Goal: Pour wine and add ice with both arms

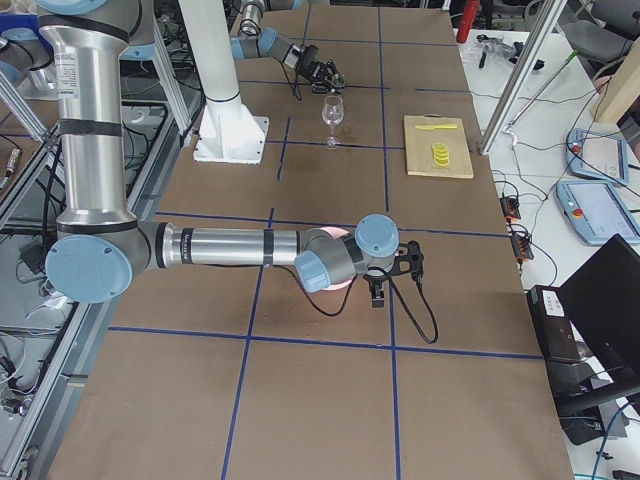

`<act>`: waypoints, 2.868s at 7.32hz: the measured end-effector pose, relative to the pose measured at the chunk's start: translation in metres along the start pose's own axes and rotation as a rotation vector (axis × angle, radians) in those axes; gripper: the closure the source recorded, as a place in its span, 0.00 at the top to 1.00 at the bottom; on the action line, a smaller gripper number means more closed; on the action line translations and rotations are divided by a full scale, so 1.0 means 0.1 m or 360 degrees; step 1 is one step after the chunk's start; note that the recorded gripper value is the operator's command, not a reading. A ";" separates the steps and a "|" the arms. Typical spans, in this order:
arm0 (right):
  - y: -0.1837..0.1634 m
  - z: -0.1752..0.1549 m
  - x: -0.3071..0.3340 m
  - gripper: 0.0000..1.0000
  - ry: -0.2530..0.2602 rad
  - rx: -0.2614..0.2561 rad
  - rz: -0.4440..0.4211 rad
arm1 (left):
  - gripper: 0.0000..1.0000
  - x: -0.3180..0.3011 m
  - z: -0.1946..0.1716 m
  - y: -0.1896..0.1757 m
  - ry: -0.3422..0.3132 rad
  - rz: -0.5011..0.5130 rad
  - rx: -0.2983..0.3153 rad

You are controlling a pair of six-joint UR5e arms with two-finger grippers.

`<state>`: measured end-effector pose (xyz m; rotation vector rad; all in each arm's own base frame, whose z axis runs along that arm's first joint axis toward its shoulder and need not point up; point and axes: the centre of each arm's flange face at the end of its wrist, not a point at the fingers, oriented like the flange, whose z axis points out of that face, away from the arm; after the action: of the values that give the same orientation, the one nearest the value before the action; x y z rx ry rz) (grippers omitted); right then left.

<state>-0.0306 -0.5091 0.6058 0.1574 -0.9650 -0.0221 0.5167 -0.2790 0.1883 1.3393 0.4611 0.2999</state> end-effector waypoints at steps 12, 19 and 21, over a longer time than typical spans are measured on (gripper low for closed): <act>0.04 0.04 0.07 1.00 0.0006 -0.0015 0.0020 | 0.00 -0.20 0.07 -0.43 0.0099 0.0981 -0.0377; 0.05 0.03 0.06 1.00 0.0003 -0.0015 0.0023 | 0.00 -0.14 0.06 -0.62 0.0196 0.1600 -0.0479; 0.05 0.04 0.07 1.00 0.0003 -0.0016 0.0024 | 0.00 -0.18 0.05 -0.64 0.0207 0.1648 -0.0473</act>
<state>-0.0300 -0.5049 0.6139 0.1409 -0.9638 -0.0130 0.5002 -0.3050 0.1291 1.1690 -0.2144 1.2607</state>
